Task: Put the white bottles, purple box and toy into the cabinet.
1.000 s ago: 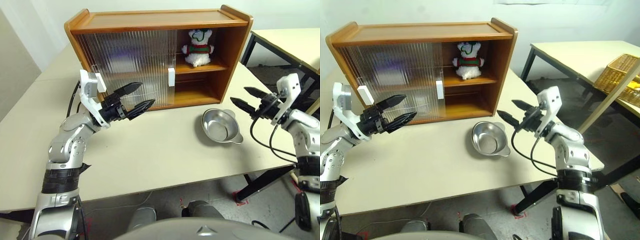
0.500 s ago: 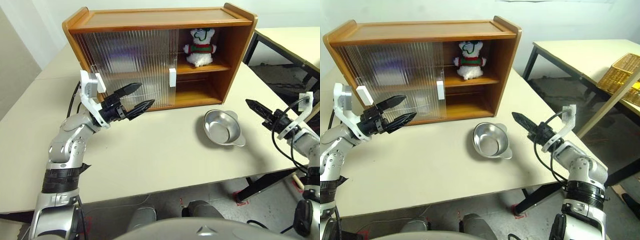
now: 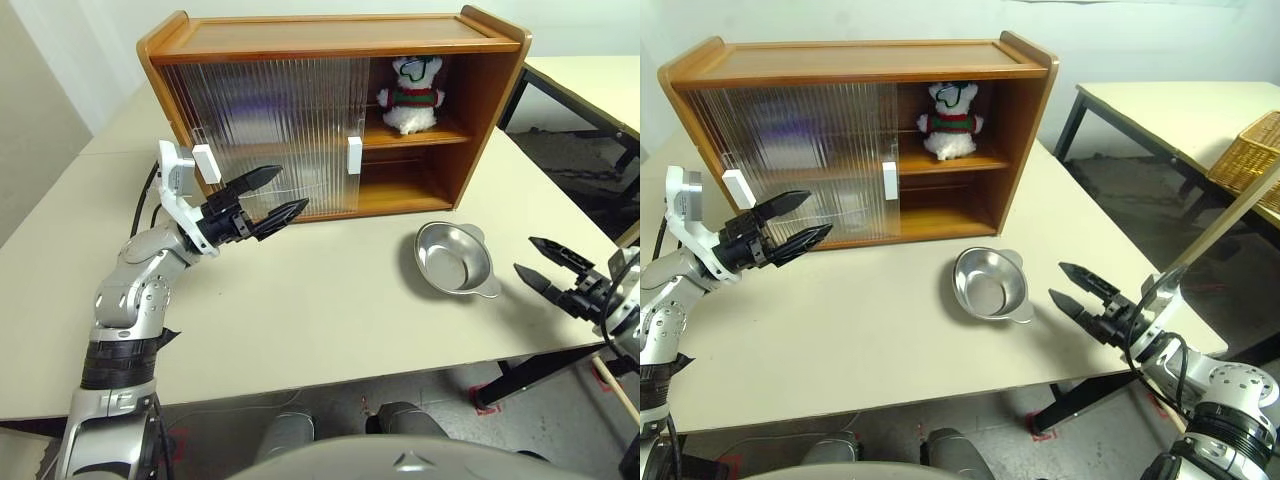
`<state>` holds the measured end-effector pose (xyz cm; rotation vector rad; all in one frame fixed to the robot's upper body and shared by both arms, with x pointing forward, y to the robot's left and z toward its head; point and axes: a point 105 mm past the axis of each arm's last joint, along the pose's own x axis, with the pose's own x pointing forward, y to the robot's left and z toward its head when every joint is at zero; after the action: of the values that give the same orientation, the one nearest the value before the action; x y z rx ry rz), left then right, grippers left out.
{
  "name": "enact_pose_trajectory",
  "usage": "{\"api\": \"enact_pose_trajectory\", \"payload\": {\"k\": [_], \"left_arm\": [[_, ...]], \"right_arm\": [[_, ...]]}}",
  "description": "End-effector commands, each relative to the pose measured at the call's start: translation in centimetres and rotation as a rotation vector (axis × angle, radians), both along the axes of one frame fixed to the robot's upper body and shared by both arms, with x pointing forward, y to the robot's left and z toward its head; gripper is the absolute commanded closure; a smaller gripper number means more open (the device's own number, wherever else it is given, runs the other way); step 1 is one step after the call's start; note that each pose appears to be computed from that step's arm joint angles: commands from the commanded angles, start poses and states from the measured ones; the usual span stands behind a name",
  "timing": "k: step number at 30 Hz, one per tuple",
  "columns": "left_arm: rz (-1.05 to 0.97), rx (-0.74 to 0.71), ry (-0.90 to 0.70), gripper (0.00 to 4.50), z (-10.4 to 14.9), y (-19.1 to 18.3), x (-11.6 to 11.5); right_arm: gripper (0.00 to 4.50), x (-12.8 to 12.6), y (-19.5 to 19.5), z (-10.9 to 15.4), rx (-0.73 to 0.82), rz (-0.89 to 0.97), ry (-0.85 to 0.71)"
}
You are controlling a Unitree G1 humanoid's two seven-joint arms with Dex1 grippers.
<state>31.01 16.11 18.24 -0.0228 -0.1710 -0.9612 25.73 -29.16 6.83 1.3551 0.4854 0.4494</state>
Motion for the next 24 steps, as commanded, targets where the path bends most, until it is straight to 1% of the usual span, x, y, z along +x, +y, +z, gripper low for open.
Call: {"api": "enact_pose_trajectory", "payload": {"k": [1,6,10,24], "left_arm": [[-0.008,0.011,0.001,0.00,0.1,-0.2,-0.1],[-0.008,0.015,0.004,0.00,0.1,-0.1,-0.2],[-0.006,0.019,0.004,0.00,0.1,0.1,-0.2],[-0.001,0.026,0.003,0.00,0.2,0.2,-0.2]], "right_arm": [[0.03,-1.3,1.8,-0.9,0.036,0.090,0.035],[0.03,-1.9,3.2,-1.4,0.055,0.135,0.045],[0.03,-1.9,3.6,-1.9,0.054,0.137,0.050],[0.03,-1.5,4.6,-2.0,0.073,0.164,0.045]]}}
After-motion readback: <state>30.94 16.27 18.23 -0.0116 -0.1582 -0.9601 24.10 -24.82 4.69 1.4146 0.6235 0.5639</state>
